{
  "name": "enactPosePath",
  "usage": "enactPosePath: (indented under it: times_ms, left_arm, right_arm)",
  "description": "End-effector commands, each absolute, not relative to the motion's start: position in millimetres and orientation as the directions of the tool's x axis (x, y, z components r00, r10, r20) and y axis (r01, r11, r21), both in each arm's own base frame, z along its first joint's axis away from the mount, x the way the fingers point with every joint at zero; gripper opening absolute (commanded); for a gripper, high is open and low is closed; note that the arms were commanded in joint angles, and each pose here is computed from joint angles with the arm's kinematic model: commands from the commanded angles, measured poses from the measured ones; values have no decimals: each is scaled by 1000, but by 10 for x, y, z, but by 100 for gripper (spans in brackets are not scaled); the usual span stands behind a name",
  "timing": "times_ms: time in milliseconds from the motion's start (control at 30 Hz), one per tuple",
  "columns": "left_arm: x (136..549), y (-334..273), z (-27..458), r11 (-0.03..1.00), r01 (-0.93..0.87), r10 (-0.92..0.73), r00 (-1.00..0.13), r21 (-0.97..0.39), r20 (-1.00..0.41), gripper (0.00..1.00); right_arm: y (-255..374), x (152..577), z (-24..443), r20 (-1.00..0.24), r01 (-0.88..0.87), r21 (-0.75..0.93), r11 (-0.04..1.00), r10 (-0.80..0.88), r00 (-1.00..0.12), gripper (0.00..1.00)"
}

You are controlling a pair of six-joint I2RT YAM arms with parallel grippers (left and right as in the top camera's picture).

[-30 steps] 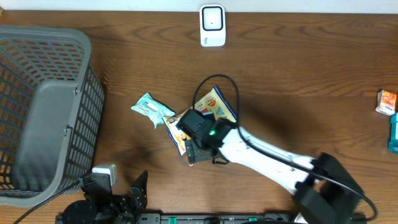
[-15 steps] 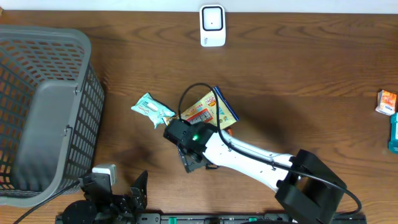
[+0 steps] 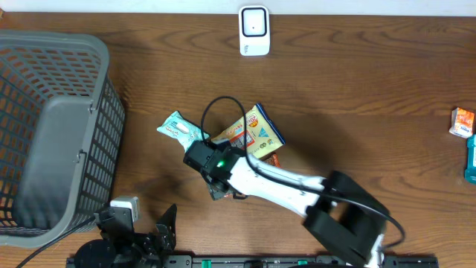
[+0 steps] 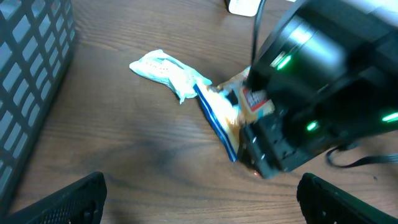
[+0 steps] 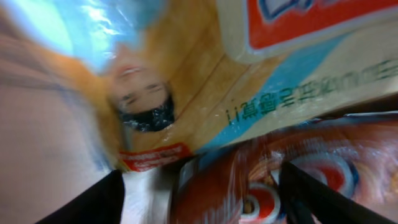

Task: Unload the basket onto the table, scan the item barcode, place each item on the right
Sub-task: 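Grasp the red wafer bar with the right gripper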

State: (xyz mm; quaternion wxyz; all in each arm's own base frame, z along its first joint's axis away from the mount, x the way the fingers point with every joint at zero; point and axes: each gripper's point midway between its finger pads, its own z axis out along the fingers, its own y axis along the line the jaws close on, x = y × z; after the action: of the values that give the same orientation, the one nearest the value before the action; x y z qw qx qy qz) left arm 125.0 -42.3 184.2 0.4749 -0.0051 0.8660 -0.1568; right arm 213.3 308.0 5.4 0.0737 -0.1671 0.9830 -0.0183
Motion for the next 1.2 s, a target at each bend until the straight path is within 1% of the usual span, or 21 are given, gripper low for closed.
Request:
enactPosePath:
  times_ms: [0,100,167,200,267,333,400,467,600,667,733,767,867,967,1033,1067,1167]
  left_arm:
    - [1248,-426,1862,950,142,-159,-545,-277,-823,98]
    - [1248,-426,1862,950,142,-159,-545,-277,-823,98]
    - [1248,-426,1862,950,142,-159,-545,-277,-823,98]
    - [1248,-425,1862,950,142,-159,-545,-277,-823,98]
    - [1247,-425,1861,950,142,-159,-545,-277,-823,98]
    - [1248,-425,1862,950,142,-159,-545,-277,-823,98]
    - [1247,-425,1861,950,142,-159,-545,-277,-823,98]
    - [1248,-425,1862,950,142,-159,-545,-277,-823,98]
    - [1248,-425,1862,950,142,-159,-545,-277,-823,98]
    - [1247,-425,1861,950,142,-159,-545,-277,-823,98]
    - [1248,-426,1862,950,142,-159,-545,-277,-823,98]
    - [1248,-426,1862,950,142,-159,-545,-277,-823,98]
    - [1247,-425,1861,950,142,-159,-545,-277,-823,98]
    - [1248,-425,1862,950,142,-159,-545,-277,-823,98]
    - [1247,-425,1861,950,142,-159,-545,-277,-823,98]
    - [1248,-425,1862,950,142,-159,-545,-277,-823,98]
    - [1248,-426,1862,950,142,-159,-545,-277,-823,98]
  right_arm:
    - [2938,2081,-85,-108,-256,-138,957,-272,-956,66]
    - [2808,2055,-133,-97,-178,-190,966,-199,-975,54]
    - [2788,2067,-122,-101,-152,-195,969,-174,-979,39]
    - [2786,2072,-119,-101,-149,-194,970,-170,-980,34]
    - [2760,2076,-116,-97,-140,-200,970,-161,-982,32]
    - [2741,2071,-111,-91,-139,-206,969,-161,-983,27]
    - [2739,2074,-93,-89,-144,-210,967,-165,-982,26]
    - [2736,2076,-49,-82,-148,-218,965,-169,-982,28]
    - [2763,2137,132,-93,-147,-239,960,-174,-980,54]
    - [2782,2167,260,-97,-148,-250,957,-177,-979,59]
    - [2779,2187,383,-98,-149,-266,952,-180,-979,62]
    - [2762,2184,429,-94,-151,-278,949,-184,-978,65]
    - [2694,2115,444,-65,-171,-309,936,-200,-978,65]
    - [2607,1969,362,-30,-203,-348,915,-228,-973,65]
    - [2586,1901,289,-27,-223,-363,905,-250,-968,68]
    - [2572,1875,258,-28,-233,-373,898,-262,-965,71]
    - [2555,1847,164,-36,-250,-380,890,-285,-958,74]
